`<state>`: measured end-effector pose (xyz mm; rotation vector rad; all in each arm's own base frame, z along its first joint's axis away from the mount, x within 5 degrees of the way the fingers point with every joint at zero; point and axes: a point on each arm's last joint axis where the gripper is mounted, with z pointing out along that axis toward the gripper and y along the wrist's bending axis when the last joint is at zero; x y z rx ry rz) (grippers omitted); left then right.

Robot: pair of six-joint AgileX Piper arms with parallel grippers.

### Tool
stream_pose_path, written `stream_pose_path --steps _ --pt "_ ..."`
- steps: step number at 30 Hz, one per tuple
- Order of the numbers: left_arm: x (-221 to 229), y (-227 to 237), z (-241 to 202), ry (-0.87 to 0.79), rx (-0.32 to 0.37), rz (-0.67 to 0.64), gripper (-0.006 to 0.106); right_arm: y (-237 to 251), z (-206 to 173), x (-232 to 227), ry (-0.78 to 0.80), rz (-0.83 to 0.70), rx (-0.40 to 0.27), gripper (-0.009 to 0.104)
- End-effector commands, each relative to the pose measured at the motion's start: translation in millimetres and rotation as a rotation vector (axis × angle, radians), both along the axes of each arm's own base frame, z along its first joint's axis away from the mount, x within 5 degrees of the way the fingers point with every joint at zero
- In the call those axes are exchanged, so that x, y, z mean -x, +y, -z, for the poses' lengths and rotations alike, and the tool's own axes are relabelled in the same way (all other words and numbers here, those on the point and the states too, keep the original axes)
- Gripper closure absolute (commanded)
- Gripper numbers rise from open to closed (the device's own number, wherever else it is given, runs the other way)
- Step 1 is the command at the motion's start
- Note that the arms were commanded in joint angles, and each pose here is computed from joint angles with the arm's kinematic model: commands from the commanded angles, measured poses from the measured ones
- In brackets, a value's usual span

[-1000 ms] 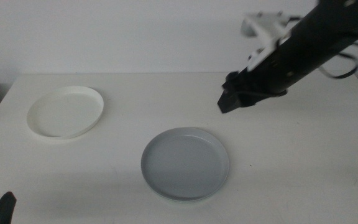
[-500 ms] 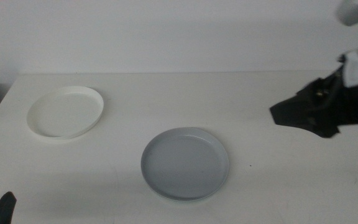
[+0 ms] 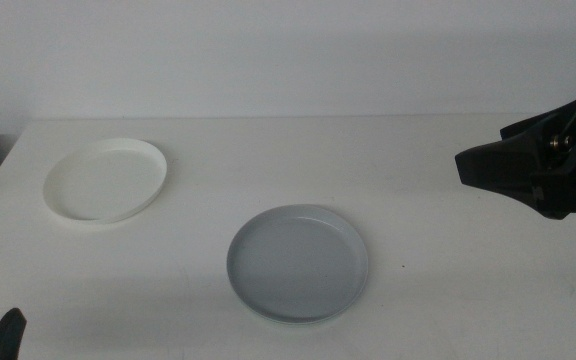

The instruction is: Stack the three bowls on top of each other.

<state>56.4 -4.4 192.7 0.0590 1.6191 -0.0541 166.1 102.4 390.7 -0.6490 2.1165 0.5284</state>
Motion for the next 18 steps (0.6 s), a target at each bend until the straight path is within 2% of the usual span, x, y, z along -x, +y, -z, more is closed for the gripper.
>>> stream_pose_path --steps 1,6,8,11,14,18 --pt "1.1 0.7 -9.7 -0.097 0.025 -0.008 -0.004 0.0 -12.4 -0.4 -0.071 0.007 -0.038 0.048" --pt "1.1 1.6 -9.7 -0.097 0.025 -0.024 -0.004 0.1 -12.0 -1.2 -0.071 0.008 -0.034 0.048" --pt "1.1 4.1 -10.3 -0.101 0.020 -0.069 -0.004 0.1 -12.0 -1.2 -0.071 0.008 -0.034 0.048" --pt "1.2 8.2 -10.7 -0.106 0.067 -0.143 -0.004 0.1 -12.1 -1.2 -0.072 0.008 -0.035 0.048" --pt "1.1 12.3 -13.2 -0.111 0.064 -0.215 -0.004 0.1 -12.1 -1.2 -0.072 0.008 -0.034 0.048" --pt "-2.1 16.3 -28.9 -0.083 0.162 -0.279 -0.004 0.1 -12.1 -1.2 -0.072 0.008 -0.035 0.048"
